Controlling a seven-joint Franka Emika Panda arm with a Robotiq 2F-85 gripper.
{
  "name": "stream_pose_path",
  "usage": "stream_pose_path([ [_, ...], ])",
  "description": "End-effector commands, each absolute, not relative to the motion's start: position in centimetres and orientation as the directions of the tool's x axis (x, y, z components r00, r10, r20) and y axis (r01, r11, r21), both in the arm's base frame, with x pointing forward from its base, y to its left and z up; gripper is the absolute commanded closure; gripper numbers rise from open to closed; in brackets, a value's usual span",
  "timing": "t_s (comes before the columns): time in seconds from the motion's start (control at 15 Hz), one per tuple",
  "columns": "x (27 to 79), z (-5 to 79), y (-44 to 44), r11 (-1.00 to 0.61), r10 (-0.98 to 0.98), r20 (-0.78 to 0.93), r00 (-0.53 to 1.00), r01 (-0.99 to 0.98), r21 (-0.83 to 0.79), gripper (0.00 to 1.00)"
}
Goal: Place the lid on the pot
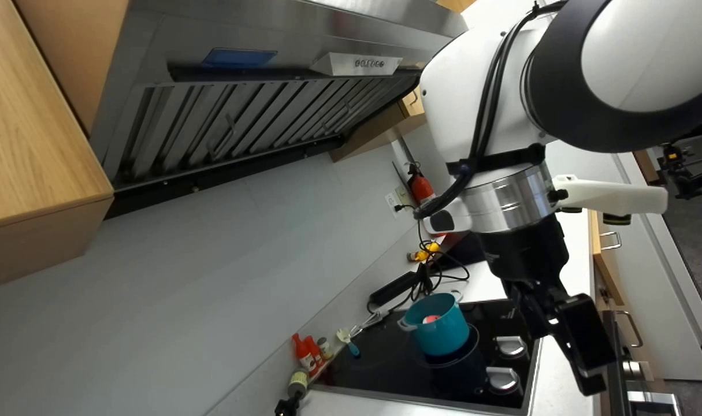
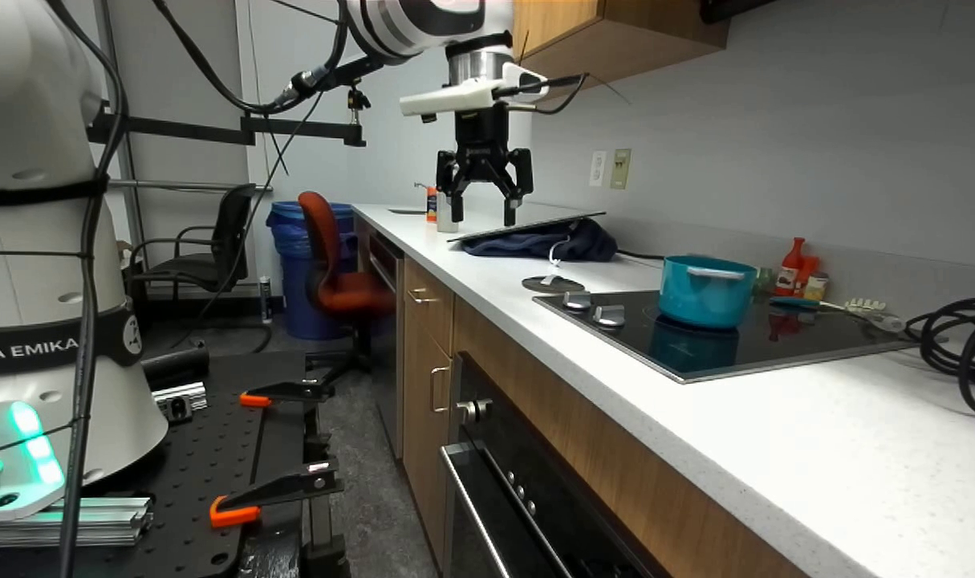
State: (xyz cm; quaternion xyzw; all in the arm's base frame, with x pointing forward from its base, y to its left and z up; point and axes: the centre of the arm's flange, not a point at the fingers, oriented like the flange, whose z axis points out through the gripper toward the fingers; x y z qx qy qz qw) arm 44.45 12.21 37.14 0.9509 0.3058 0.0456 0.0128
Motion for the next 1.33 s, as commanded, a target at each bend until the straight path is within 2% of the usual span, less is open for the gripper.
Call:
stream_pose_path([
  [0.0, 46.8, 36.3, 14.1, -0.823, 0.563, 0.142, 0.814, 0.568, 0.011, 0.0],
  [0.6, 50.1, 33.7, 17.2, -0.805, 0.584, 0.215, 0.782, 0.592, 0.033, 0.0],
  [1.27, 54.0, 32.2, 16.9, -0.813, 0.573, 0.251, 0.78, 0.58, 0.055, 0.0],
])
